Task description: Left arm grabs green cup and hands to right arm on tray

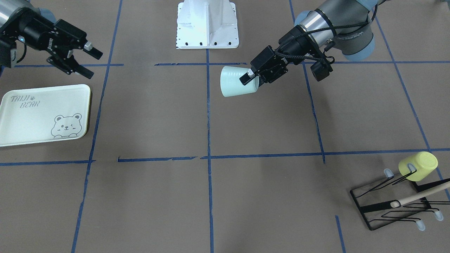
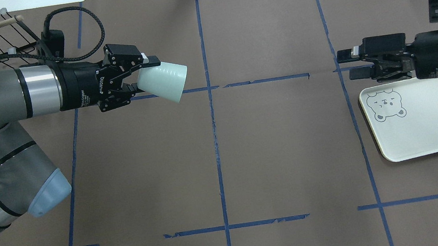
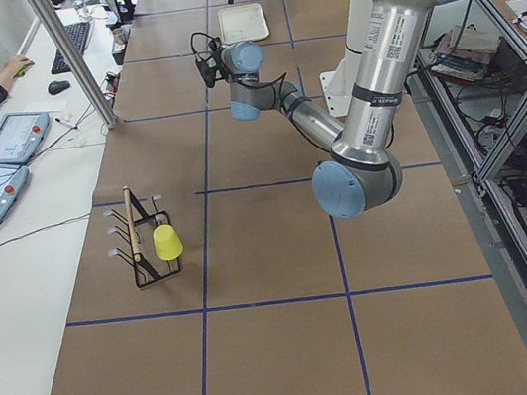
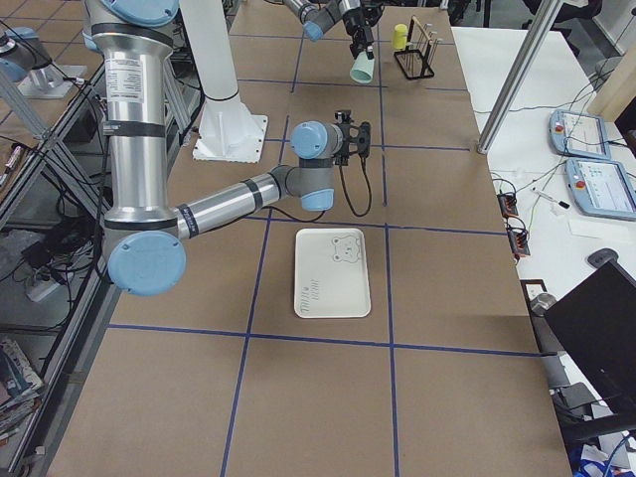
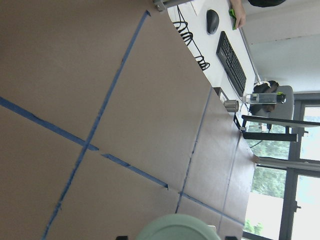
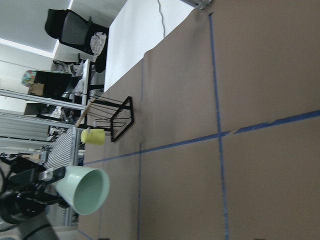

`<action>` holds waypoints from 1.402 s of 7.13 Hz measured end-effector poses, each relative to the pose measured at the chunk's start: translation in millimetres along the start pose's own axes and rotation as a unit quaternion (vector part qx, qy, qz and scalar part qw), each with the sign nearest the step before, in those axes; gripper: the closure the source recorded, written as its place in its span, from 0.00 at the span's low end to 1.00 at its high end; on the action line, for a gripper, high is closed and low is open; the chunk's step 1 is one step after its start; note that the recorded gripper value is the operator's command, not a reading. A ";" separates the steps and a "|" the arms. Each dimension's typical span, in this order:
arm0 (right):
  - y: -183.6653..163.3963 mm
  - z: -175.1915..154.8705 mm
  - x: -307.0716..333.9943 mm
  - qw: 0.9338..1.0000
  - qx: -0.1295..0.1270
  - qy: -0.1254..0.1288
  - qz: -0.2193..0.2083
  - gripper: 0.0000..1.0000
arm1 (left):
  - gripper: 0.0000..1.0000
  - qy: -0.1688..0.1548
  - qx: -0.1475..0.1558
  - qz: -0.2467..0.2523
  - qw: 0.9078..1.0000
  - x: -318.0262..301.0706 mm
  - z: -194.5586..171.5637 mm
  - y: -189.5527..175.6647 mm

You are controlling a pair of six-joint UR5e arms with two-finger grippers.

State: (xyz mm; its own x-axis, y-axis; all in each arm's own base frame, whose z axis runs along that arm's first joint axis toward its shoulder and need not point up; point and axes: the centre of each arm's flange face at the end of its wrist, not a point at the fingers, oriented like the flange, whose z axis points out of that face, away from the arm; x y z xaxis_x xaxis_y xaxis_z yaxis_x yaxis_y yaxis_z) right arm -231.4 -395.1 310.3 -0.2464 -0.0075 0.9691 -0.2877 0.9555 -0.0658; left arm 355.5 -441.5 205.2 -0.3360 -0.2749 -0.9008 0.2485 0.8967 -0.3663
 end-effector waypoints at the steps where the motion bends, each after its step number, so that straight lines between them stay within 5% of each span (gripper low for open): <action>1: 15.5 14.1 -16.6 0.998 -0.011 -0.056 0.023 0.00 | 0.61 0.028 -0.021 -0.012 0.999 1.1 -3.0 9.9; 3: 60.0 46.1 -27.9 0.986 -0.019 -0.153 0.065 0.02 | 0.61 0.063 -0.055 -0.027 0.996 0.0 -5.5 27.8; 5: 90.6 80.9 -46.2 0.975 -0.016 -0.200 0.095 0.02 | 0.61 0.079 -0.070 -0.036 0.994 -4.5 1.6 50.1; 10: 100.4 138.5 -59.4 0.970 -0.004 -0.217 0.113 0.02 | 0.61 0.088 -0.083 -0.046 0.992 -6.9 12.6 72.8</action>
State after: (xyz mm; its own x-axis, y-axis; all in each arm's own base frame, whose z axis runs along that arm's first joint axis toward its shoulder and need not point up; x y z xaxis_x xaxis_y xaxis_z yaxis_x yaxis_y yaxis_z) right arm -373.8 -339.6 213.2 -0.6687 0.0810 0.7391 -0.1738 0.9495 -0.2614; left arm 387.4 -378.7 181.8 -0.5068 -0.3069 -0.8056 0.0615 0.9192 -0.3888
